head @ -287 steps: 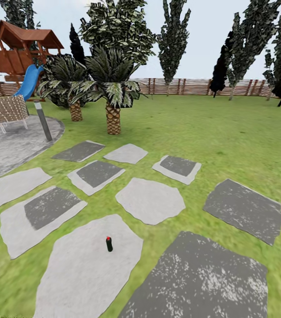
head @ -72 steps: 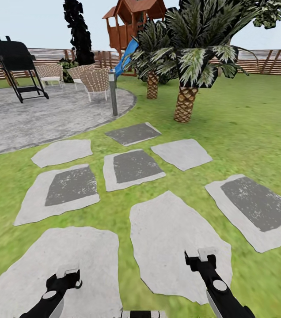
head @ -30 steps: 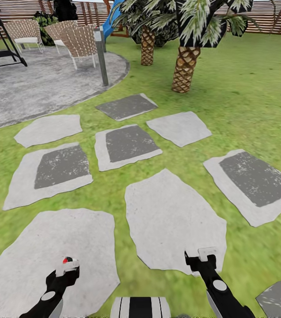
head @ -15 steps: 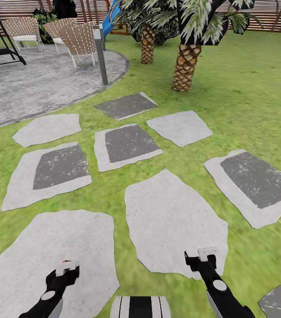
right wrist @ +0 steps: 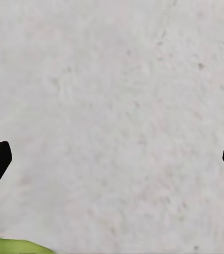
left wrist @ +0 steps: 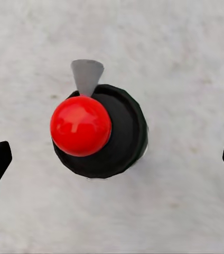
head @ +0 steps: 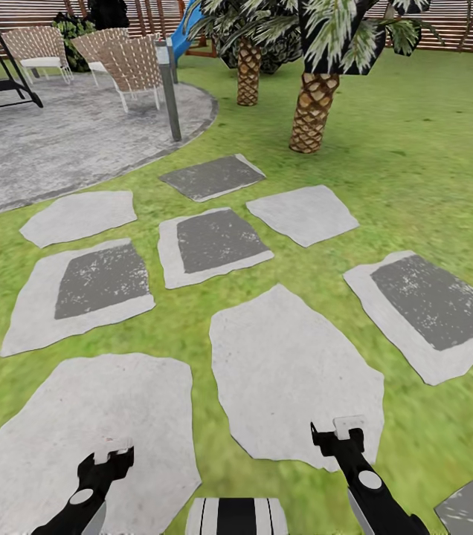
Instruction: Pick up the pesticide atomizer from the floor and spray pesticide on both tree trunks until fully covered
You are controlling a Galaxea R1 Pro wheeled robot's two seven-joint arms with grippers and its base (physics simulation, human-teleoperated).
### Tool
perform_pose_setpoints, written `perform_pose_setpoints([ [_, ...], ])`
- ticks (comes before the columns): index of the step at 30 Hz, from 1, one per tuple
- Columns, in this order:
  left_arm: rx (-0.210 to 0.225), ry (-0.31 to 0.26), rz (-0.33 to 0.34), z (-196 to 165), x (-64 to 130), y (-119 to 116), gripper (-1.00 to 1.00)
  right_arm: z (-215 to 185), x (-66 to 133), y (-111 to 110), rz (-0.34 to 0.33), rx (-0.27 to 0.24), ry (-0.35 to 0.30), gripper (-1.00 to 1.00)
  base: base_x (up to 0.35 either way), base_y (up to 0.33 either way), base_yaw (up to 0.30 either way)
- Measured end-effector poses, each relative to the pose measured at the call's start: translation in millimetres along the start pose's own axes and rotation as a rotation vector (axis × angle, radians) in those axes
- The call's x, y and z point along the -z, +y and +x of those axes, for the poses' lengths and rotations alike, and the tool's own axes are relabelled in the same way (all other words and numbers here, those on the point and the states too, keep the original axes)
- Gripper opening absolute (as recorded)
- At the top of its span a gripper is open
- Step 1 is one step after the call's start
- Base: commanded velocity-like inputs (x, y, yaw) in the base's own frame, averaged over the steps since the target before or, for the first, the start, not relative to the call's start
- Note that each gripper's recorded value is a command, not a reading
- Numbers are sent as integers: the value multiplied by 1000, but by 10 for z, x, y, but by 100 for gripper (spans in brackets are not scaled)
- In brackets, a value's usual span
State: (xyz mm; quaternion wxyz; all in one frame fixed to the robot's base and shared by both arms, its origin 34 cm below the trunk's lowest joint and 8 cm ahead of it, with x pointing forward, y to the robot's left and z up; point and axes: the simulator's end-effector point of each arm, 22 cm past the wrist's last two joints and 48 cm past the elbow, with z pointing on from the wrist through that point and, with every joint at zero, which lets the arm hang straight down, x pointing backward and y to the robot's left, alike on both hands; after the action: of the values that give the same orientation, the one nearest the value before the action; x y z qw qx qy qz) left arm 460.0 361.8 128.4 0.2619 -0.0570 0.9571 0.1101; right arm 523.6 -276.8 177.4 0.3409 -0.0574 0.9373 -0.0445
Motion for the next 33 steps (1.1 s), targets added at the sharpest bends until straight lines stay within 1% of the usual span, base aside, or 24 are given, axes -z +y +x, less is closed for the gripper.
perform_pose_setpoints([
  [5,-5,20,-1,111,-31,-1,100,115,-28,17,-3,1,21,100,0,0,0],
  [21,-4,20,-2,114,-33,1,100,123,-30,18,-3,1,22,100,1,12,0],
  [33,-4,19,-2,108,-33,2,100,124,-30,18,-3,1,23,100,45,26,0],
])
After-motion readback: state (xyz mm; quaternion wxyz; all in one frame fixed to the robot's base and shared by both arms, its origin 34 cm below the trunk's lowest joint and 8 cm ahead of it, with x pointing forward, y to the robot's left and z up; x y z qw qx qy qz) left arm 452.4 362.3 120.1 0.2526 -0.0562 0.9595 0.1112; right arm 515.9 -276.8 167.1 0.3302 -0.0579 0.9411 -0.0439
